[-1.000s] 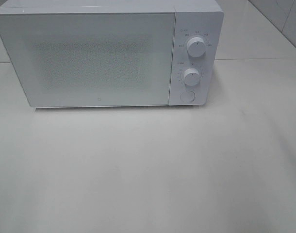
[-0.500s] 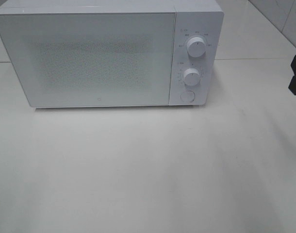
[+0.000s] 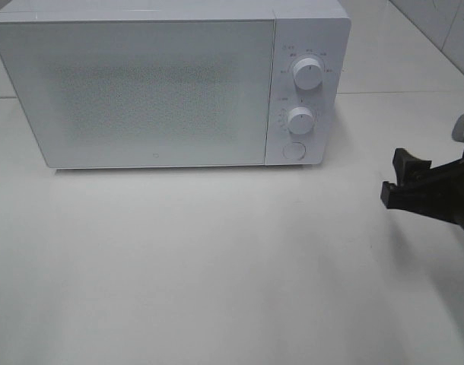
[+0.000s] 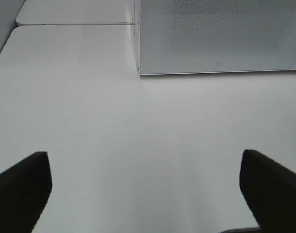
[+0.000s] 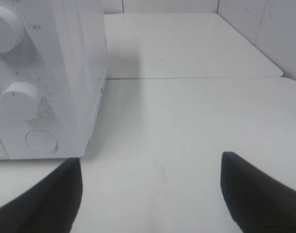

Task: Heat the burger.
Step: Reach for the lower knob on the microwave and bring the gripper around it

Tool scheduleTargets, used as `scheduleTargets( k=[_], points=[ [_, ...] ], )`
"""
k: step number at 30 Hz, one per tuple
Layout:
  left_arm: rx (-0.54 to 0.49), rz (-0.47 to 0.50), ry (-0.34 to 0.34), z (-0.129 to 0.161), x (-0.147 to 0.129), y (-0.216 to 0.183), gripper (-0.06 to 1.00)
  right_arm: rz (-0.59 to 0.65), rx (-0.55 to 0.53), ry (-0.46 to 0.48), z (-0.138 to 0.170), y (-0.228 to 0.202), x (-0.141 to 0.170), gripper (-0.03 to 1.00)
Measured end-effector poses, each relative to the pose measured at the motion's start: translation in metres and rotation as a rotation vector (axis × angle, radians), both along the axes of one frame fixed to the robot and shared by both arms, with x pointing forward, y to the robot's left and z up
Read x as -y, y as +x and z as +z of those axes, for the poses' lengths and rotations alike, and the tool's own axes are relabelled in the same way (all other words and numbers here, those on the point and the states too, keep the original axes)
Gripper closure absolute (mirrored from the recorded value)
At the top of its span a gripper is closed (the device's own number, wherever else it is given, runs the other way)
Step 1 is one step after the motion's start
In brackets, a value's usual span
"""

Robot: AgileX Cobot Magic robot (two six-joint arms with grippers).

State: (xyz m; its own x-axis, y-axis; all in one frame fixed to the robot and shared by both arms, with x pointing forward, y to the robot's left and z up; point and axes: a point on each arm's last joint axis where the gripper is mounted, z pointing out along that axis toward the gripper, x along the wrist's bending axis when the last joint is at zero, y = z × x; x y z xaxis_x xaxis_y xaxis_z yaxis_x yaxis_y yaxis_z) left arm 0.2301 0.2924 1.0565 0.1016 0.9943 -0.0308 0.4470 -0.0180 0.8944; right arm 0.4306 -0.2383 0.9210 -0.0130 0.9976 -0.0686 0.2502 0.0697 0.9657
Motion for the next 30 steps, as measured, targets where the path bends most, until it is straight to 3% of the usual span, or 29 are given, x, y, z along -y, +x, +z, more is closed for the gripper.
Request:
scheduleTargets(
  k=[7, 18, 30],
  points=[
    [0.000, 0.000, 0.000, 0.000, 0.000, 0.000, -0.03, -0.020, -0.067, -0.008, -0.013, -0.008, -0.019, 0.21],
    [0.000, 0.000, 0.000, 0.000, 0.000, 0.000, -0.03, -0.007, -0.002, 0.079, 0.002, 0.006, -0.056, 0.21],
    [0.000, 0.000, 0.000, 0.000, 0.000, 0.000, -0.03, 0.011, 0.029, 0.013, 0.003, 0.026, -0.077, 0.21]
  ],
)
